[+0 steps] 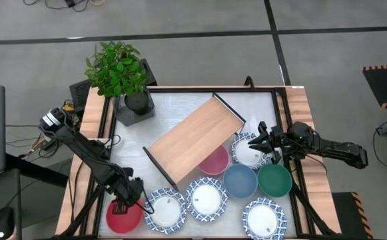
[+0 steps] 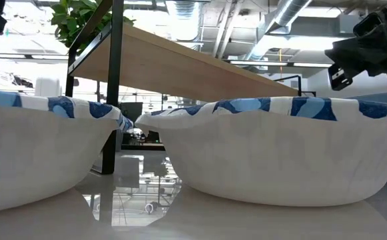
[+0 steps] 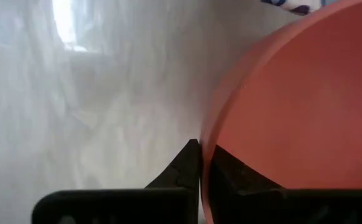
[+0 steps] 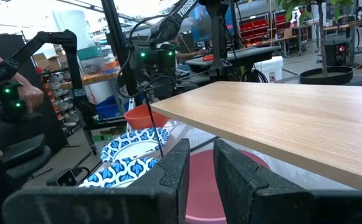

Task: Place and stack bowls onto a shelf
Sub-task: Put the red bowl on the shelf

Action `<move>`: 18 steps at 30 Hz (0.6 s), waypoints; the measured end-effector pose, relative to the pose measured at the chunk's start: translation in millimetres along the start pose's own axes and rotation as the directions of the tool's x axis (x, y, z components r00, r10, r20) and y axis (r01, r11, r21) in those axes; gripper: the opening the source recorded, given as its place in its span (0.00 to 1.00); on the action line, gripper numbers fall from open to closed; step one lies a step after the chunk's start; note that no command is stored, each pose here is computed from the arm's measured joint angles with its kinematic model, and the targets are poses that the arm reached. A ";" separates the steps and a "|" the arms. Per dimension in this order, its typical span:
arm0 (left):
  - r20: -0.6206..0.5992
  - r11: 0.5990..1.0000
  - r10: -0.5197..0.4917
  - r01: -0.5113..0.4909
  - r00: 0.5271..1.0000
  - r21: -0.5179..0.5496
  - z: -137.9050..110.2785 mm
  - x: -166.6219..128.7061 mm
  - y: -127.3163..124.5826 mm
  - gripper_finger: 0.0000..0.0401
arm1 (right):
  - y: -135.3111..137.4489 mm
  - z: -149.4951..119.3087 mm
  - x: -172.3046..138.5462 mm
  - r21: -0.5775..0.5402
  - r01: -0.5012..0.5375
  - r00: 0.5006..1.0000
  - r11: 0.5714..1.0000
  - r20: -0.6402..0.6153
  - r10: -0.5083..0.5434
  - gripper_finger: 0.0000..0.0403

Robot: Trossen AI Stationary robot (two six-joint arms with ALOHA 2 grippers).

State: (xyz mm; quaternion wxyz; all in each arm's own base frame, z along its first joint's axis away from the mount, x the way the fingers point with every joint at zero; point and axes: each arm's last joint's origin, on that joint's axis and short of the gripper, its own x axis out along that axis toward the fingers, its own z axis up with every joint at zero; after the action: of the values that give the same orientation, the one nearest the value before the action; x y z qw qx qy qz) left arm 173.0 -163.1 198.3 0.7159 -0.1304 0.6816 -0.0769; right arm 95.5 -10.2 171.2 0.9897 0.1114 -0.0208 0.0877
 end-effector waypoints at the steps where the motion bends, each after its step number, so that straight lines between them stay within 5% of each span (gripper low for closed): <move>1: 0.003 1.000 -0.012 0.012 1.000 -0.018 0.1 -2.9 -1.1 0.00 | 0.0 0.0 0.0 0.000 0.000 1.000 1.000 0.000 0.000 0.24; 7: 0.022 0.982 -0.124 0.126 0.992 -0.139 3.3 -30.8 -12.1 0.00 | 0.0 0.0 0.0 0.000 0.000 1.000 1.000 0.000 0.000 0.24; 11: 0.075 0.921 -0.226 0.238 0.971 -0.308 8.4 -64.7 -21.4 0.00 | 0.0 0.0 0.0 0.000 0.000 1.000 1.000 0.000 0.000 0.24; 15: 0.256 0.847 -0.282 0.366 0.924 -0.386 15.1 -112.0 -29.7 0.00 | 0.0 0.0 0.0 0.000 0.000 1.000 1.000 0.000 0.000 0.24; 18: 0.452 0.804 -0.233 0.431 0.861 -0.408 21.2 -151.3 -27.0 0.00 | 0.0 -0.1 0.0 0.000 0.000 1.000 1.000 0.000 0.000 0.24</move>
State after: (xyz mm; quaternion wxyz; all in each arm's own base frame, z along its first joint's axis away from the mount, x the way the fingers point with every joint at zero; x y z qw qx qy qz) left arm 187.0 -143.5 351.6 0.7505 -0.4416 0.4917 0.0009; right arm 95.5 -10.3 171.1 0.9897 0.1114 -0.0206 0.0877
